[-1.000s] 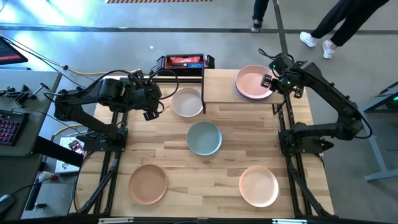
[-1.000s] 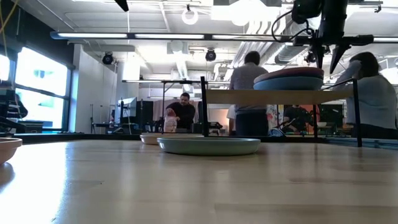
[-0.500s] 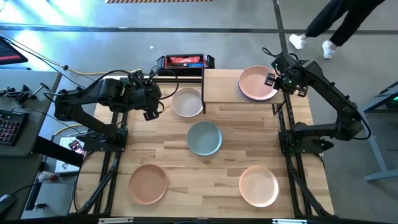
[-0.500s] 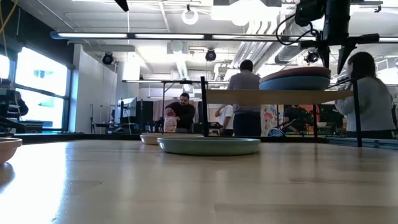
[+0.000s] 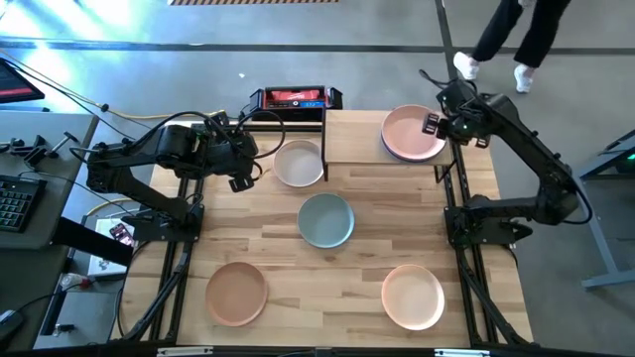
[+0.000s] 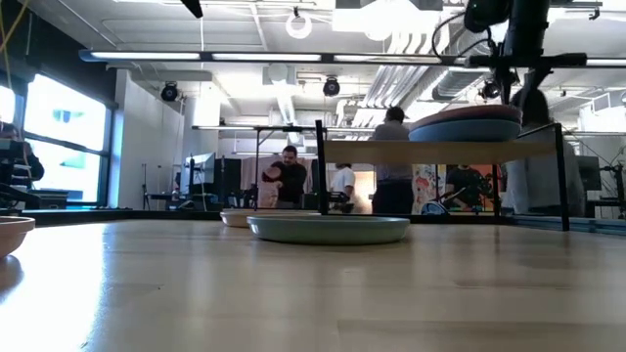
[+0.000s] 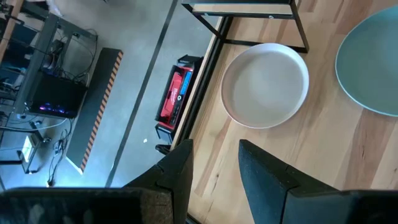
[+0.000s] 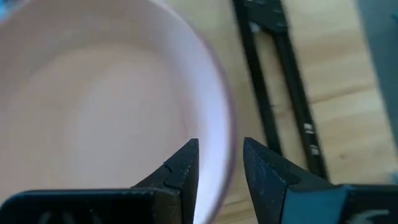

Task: Place and stack plates onto a shelf
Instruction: Put the white plate on the shelf

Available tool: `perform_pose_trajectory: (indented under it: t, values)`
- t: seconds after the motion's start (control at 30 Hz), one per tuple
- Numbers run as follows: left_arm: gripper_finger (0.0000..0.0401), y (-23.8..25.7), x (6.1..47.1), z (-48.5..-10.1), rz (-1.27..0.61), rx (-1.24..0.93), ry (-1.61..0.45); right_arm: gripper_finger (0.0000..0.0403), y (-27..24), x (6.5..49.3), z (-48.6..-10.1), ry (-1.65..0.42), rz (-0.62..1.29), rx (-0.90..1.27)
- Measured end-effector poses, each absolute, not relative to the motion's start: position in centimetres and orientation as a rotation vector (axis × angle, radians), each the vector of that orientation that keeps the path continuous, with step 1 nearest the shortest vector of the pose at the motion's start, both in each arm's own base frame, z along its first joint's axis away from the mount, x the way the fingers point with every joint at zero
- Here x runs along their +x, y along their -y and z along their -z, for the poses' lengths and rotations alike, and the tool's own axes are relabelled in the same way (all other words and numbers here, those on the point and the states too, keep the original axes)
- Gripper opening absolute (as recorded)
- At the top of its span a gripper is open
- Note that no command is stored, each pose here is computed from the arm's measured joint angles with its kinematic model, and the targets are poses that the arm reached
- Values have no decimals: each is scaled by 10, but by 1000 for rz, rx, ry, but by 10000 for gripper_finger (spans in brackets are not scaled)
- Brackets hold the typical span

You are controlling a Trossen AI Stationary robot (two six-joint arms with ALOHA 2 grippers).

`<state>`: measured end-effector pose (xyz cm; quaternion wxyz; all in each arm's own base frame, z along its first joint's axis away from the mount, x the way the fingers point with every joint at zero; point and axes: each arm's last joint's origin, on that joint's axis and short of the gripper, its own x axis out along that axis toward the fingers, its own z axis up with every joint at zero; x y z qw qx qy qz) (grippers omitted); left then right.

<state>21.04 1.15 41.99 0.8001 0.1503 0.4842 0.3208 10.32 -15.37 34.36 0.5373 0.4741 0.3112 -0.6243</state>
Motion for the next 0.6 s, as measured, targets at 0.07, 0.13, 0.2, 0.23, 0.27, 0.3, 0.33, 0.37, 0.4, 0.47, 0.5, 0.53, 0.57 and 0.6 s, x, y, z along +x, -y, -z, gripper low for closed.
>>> perform_pose_trajectory:
  t: [0.07, 0.13, 0.2, 0.23, 0.27, 0.3, 0.33, 0.37, 0.4, 0.47, 0.5, 0.53, 0.57, 0.6]
  values:
    - [115, -12, 210, -420, -691, 317, -1036, 103, 153, 105, -351, -706, 1418, 1130]
    - [115, -12, 210, -420, -701, 299, -1029, 103, 152, 107, -360, -657, 1331, 1138]
    - [115, -11, 211, -417, -696, 279, -1035, 103, 150, 111, -368, -629, 1232, 1145]
    - [115, -11, 211, -415, -689, 265, -1044, 103, 148, 113, -371, -626, 1183, 1145]
    - [115, -11, 212, -412, -686, 248, -1052, 103, 146, 115, -373, -631, 1135, 1148]
    - [115, -10, 212, -409, -685, 227, -1060, 103, 143, 117, -375, -638, 1089, 1147]
    - [115, -10, 212, -407, -682, 210, -1073, 103, 140, 120, -377, -645, 1043, 1145]
    - [115, -9, 212, -403, -677, 197, -1089, 103, 137, 123, -378, -655, 1001, 1143]
    - [115, -9, 212, -400, -671, 186, -1105, 103, 134, 127, -379, -668, 961, 1139]
    - [115, -9, 214, -391, -674, 176, -1131, 103, 127, 134, -379, -698, 882, 1134]
    - [115, -9, 214, -387, -682, 172, -1146, 103, 123, 138, -379, -713, 847, 1128]
    - [115, -9, 214, -382, -689, 167, -1159, 103, 118, 141, -379, -729, 813, 1119]
    - [115, -9, 215, -379, -698, 162, -1170, 103, 113, 145, -379, -744, 781, 1116]
    - [115, -9, 215, -375, -706, 158, -1180, 103, 108, 149, -379, -758, 755, 1113]
